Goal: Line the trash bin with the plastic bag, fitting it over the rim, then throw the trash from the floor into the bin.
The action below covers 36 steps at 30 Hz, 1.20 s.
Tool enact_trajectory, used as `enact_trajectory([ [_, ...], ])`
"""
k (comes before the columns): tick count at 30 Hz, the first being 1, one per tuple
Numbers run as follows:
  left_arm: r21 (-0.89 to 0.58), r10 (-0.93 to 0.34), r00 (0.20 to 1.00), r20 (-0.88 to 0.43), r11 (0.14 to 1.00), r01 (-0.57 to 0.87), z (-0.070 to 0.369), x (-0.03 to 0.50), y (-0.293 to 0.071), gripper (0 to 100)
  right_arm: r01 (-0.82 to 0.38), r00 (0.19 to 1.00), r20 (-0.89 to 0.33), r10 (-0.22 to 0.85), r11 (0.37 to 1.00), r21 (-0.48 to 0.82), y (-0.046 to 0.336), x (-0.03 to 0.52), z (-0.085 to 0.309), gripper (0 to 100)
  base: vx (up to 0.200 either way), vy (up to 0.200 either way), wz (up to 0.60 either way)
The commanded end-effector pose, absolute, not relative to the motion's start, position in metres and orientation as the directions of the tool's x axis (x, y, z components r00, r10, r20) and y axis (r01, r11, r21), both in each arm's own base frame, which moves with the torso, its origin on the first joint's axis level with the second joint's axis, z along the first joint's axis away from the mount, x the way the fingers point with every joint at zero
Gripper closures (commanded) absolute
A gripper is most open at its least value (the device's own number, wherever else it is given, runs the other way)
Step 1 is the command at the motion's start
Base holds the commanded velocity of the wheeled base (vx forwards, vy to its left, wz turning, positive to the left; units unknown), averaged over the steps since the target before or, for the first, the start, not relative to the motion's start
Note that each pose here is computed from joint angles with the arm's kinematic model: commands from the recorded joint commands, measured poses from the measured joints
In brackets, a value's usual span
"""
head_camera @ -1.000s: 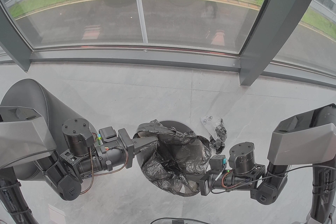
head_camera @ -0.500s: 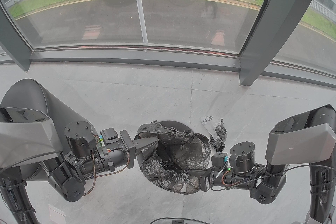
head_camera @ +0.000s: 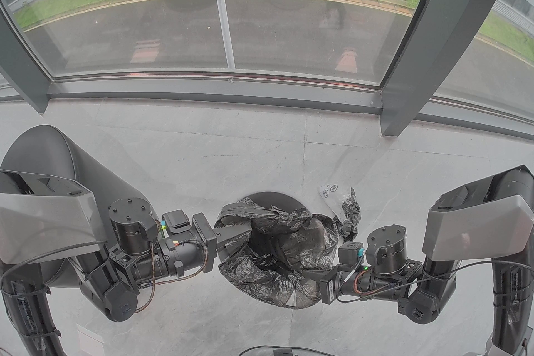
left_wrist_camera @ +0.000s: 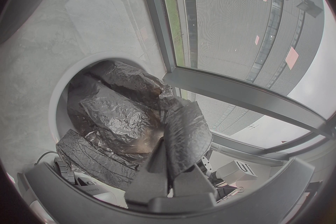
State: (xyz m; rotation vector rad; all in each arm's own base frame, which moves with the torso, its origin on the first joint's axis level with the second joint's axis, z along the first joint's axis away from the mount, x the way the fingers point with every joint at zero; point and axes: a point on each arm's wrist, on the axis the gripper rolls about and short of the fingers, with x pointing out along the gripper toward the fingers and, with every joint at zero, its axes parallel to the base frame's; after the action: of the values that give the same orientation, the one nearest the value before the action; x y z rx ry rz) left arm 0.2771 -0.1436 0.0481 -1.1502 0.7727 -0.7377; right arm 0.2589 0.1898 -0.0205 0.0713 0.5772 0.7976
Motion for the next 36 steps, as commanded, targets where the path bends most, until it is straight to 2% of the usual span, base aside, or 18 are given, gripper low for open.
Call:
enact_trajectory([
  [1,-0.964,-0.829,0.538,-0.151,0.244,0.106,0.047,0.278,-0.143,100,-0.655,0.555,-0.462,0.692,0.706,0.270,0.189,0.259,-0.021,100,0.000,0.000,0.00],
  [2,-0.964,-0.829,0.538,-0.152,0.245,0.105,0.046,0.278,-0.143,100,-0.654,0.555,-0.463,0.690,0.707,0.269,0.189,0.259,-0.021,0,0.000,0.000,0.00],
  [8,-0.964,-0.825,0.545,-0.148,0.244,0.107,0.048,0.279,-0.141,100,-0.655,0.564,-0.446,0.695,0.705,0.270,0.188,0.259,-0.017,0,0.000,0.000,0.00],
  [16,-0.964,-0.822,0.551,-0.145,0.243,0.109,0.049,0.279,-0.139,100,-0.659,0.616,-0.379,0.691,0.715,0.234,0.183,0.253,-0.007,0,0.000,0.000,0.00],
  [21,-0.964,-0.822,0.551,-0.142,0.242,0.112,0.050,0.279,-0.139,100,-0.692,0.629,-0.364,0.686,0.708,0.139,0.175,0.247,0.007,0,0.000,0.000,0.00],
  [30,-0.964,-0.822,0.551,-0.145,0.243,0.109,0.049,0.279,-0.139,100,-0.658,0.691,-0.373,0.619,0.752,0.031,0.167,0.253,0.006,0,0.000,0.000,0.00],
  [36,-0.964,-0.823,0.549,-0.146,0.243,0.108,0.049,0.279,-0.140,100,-0.552,0.784,-0.373,0.497,0.832,-0.051,0.167,0.270,-0.006,0,0.000,0.000,0.00],
])
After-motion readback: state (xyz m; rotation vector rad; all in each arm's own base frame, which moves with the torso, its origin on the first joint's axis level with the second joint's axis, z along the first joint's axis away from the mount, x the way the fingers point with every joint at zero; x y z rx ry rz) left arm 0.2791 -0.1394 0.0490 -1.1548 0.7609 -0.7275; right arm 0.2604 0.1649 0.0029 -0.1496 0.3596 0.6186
